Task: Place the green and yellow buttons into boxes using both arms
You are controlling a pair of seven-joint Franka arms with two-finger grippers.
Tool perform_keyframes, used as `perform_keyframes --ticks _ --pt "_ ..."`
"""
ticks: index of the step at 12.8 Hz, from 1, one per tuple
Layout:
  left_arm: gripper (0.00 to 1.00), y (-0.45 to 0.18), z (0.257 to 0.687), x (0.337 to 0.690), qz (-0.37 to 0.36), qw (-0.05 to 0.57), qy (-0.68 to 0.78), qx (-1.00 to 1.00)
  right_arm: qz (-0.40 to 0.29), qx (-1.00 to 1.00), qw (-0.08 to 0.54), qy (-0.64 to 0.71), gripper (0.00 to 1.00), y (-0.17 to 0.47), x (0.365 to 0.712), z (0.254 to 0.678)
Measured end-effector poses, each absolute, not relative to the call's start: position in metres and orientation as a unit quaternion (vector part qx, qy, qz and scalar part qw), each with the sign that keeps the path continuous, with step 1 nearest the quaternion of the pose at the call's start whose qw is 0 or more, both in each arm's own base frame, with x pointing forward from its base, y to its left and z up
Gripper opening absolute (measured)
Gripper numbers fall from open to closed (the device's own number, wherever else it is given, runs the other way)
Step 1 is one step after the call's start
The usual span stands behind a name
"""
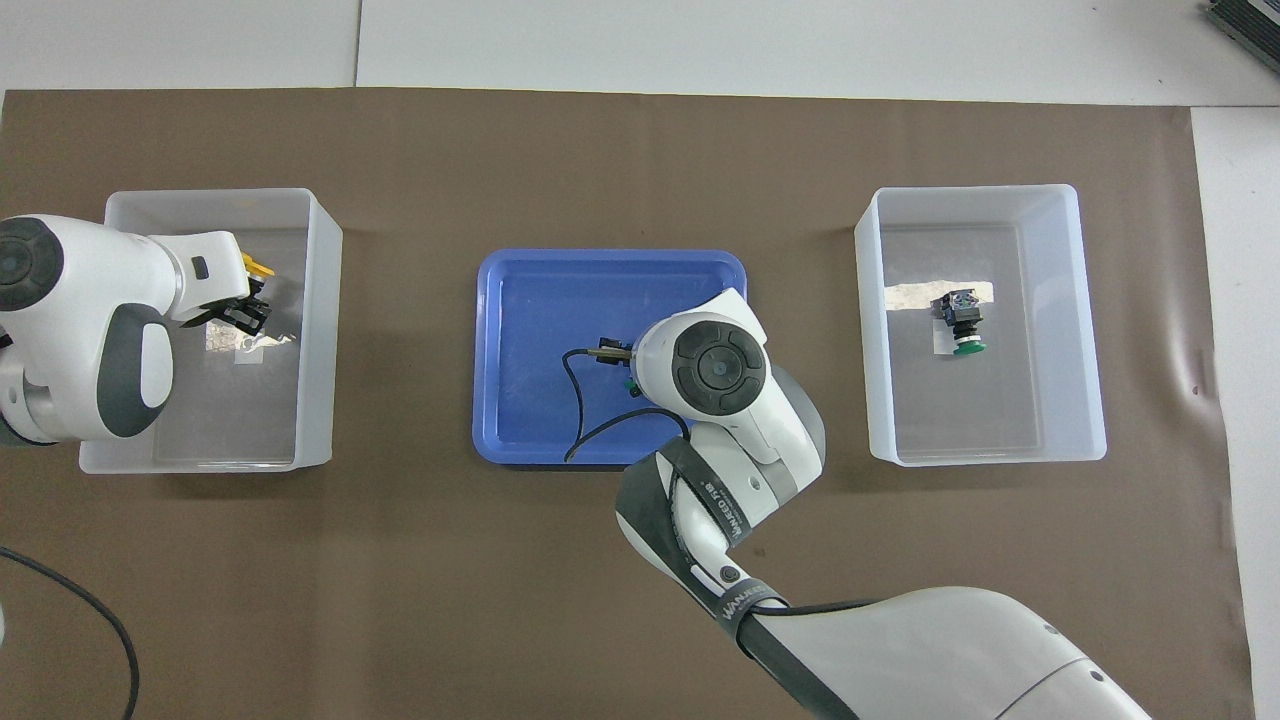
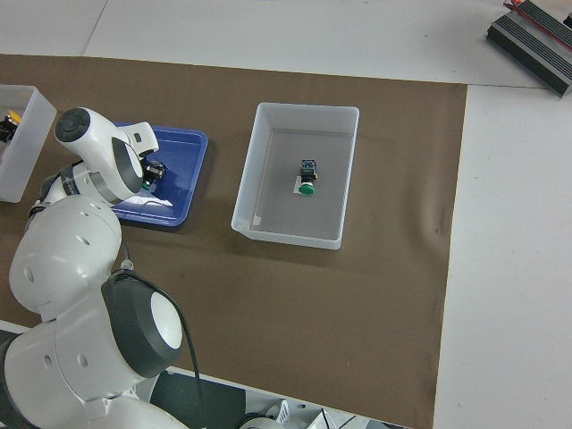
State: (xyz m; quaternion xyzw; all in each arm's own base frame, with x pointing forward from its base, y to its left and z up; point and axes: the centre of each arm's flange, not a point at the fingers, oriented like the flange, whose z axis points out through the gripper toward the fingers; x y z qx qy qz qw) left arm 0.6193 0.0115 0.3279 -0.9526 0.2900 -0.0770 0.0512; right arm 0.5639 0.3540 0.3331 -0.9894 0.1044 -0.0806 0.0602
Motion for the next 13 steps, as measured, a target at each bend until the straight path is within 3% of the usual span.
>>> perform_keyframes --ticks 1,5,8,13 --pt "0.51 0.012 0.327 0.619 -0.076 0.052 0.3 -0.95 -0.081 -0.988 0.056 0.116 0.46 0.339 0.575 0.363" --pt "0.99 0.013 0.33 0.62 -0.078 0.055 0.318 -0.943 -0.086 -0.992 0.027 0.093 0.45 0.227 0.593 0.475" --pt "1.0 0.013 0.361 0.624 -0.102 0.061 0.301 -0.946 -0.071 -0.997 0.001 0.032 0.45 0.132 0.605 0.49" --pt "1.0 -0.011 0.429 0.599 -0.089 0.046 0.22 -0.97 -0.036 -0.999 -0.003 -0.033 0.45 0.031 0.598 0.424"
